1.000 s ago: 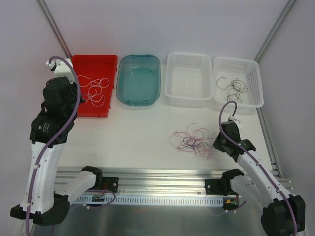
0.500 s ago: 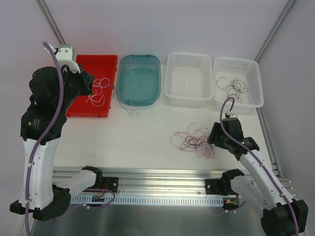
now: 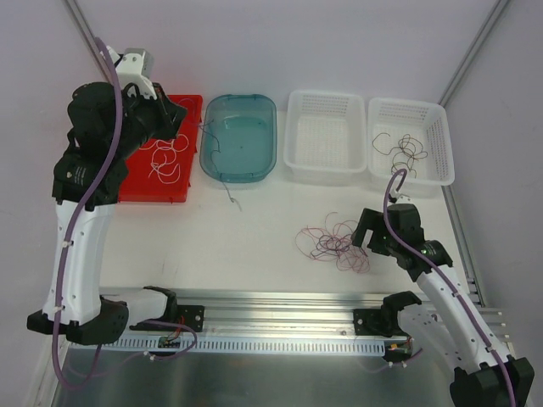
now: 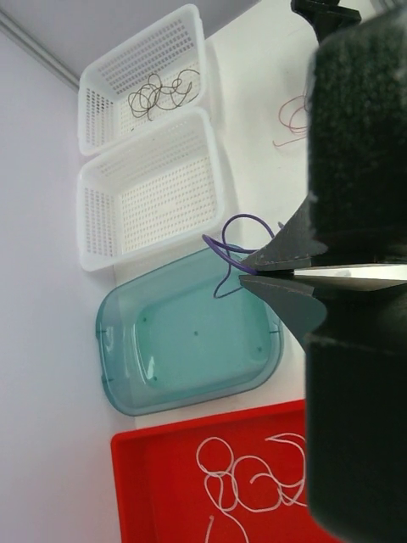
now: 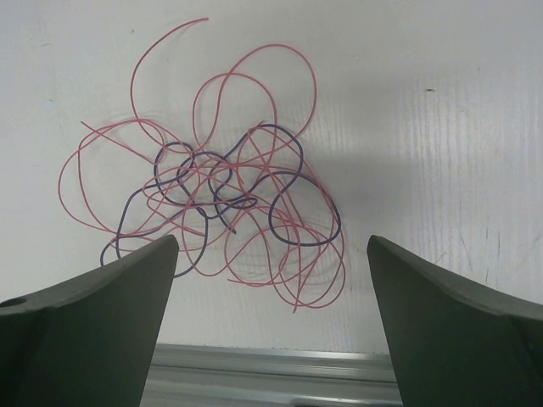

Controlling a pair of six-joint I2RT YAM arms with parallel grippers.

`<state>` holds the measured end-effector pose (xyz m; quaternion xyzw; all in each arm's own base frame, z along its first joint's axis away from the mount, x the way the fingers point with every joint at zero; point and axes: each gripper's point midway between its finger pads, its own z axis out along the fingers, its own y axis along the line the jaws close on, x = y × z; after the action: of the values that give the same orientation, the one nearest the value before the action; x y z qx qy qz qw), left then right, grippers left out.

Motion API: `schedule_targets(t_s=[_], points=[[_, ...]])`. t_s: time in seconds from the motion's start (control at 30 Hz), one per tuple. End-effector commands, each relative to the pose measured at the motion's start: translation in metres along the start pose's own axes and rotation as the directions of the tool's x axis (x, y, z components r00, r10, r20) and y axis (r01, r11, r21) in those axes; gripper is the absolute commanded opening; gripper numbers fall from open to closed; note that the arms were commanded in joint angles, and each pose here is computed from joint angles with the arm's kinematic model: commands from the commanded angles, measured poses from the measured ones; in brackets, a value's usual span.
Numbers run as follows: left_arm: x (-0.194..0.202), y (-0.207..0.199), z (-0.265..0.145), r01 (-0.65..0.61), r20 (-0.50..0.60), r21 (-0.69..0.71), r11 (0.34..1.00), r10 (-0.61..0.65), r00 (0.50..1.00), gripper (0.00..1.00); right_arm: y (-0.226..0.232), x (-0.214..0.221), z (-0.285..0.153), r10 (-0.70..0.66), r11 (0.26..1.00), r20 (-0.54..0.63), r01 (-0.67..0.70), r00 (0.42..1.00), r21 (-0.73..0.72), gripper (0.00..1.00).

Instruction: Untangle the cables

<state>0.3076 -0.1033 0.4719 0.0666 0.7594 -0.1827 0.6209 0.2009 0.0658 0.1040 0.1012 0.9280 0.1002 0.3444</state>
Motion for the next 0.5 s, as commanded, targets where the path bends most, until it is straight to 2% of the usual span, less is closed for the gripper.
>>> schedule_targets(t_s=[0.0,0.23,0.47], points=[[-0.026,-0.018,0.010,-0.010,0.096,0.104,0.995,0.000,0.995,0.00,0.010,-0.011,-0.009,-0.012,0.999,0.025,0.013,1.000,-0.047,1.00],[-0.053,-0.020,0.016,-0.032,0.179,0.106,0.994,0.013,0.984,0.00,0.018,-0.014,-0.007,-0.008,0.997,0.014,0.009,1.000,-0.079,0.97],[-0.074,0.001,0.037,-0.062,0.225,-0.004,0.998,0.061,0.972,0.00,0.029,-0.013,-0.008,-0.013,0.991,-0.011,0.012,1.000,-0.130,0.97]])
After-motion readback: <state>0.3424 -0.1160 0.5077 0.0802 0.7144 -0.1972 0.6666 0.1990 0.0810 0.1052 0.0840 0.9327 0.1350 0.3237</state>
